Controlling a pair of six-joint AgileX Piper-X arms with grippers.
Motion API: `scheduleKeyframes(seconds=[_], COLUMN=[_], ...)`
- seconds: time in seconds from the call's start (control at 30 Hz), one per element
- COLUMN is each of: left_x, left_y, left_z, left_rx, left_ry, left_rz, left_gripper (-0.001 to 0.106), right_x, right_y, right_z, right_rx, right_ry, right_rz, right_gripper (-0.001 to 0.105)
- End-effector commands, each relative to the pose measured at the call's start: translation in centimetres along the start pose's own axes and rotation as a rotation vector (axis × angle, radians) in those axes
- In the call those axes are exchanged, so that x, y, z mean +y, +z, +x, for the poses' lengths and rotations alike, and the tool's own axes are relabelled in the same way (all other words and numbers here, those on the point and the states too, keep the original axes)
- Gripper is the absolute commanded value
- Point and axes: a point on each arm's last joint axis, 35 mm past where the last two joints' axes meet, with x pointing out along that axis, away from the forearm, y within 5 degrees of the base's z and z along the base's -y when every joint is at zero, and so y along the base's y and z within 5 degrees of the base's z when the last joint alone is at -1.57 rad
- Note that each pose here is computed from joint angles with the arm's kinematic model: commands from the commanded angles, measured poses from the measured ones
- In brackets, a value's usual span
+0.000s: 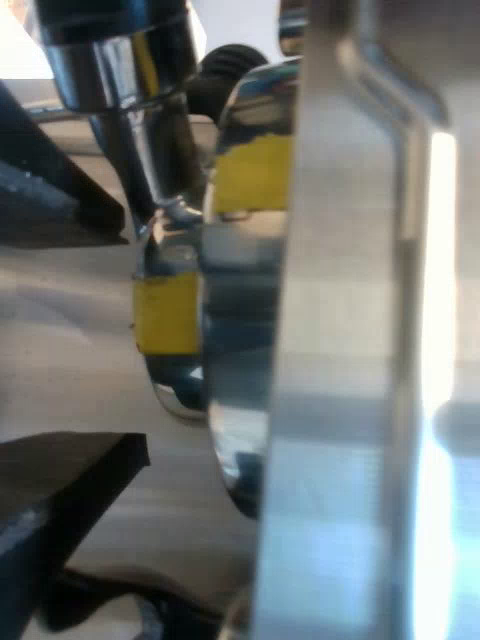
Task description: Put the handle in the coffee machine
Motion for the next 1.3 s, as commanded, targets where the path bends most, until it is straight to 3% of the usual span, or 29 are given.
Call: scheduleKeyframes(seconds=[0.03, 0.27, 0.5, 0.67, 0.77, 1.07, 1.3], left_x=[-0.2, -0.5, -1.1, -1.1, -1.4, -4.8, -5.9], left_y=[-0.6, -0.7, -0.8, -0.8, -0.8, -0.7, -0.8], left_z=[0.5, 0.2, -0.6, -0.7, -0.6, 0.4, 1.1], left_rx=[0.013, -0.004, -0.045, -0.046, -0.043, -0.002, 0.035], left_ry=[-0.04, -0.041, -0.031, -0.031, -0.037, -0.084, -0.068], left_rz=[-0.028, -0.023, -0.018, -0.033, -0.029, 0.009, 0.028], left_gripper=[0.0, 0.0, 0.0, 0.0, 0.0, 0.0, 0.0], right_x=[-1.5, -3.6, -6.6, -6.8, -7.1, -8.6, -10.3], right_y=[-0.3, 0.2, 2.4, 3.6, 4.4, 6.3, 7.3], right_z=[-1.9, -5.1, -9.4, -10.9, -11.6, -14.1, -15.2], right_rx=[0.006, 0.002, -0.008, 0.017, 0.031, 0.075, 0.122], right_ry=[0.016, 0.049, 0.114, 0.248, 0.302, 0.466, 0.584], right_rz=[-0.01, -0.015, 0.053, 0.06, 0.095, 0.155, 0.15], right_gripper=[0.045, 0.045, 0.045, 0.045, 0.045, 0.045, 0.045])
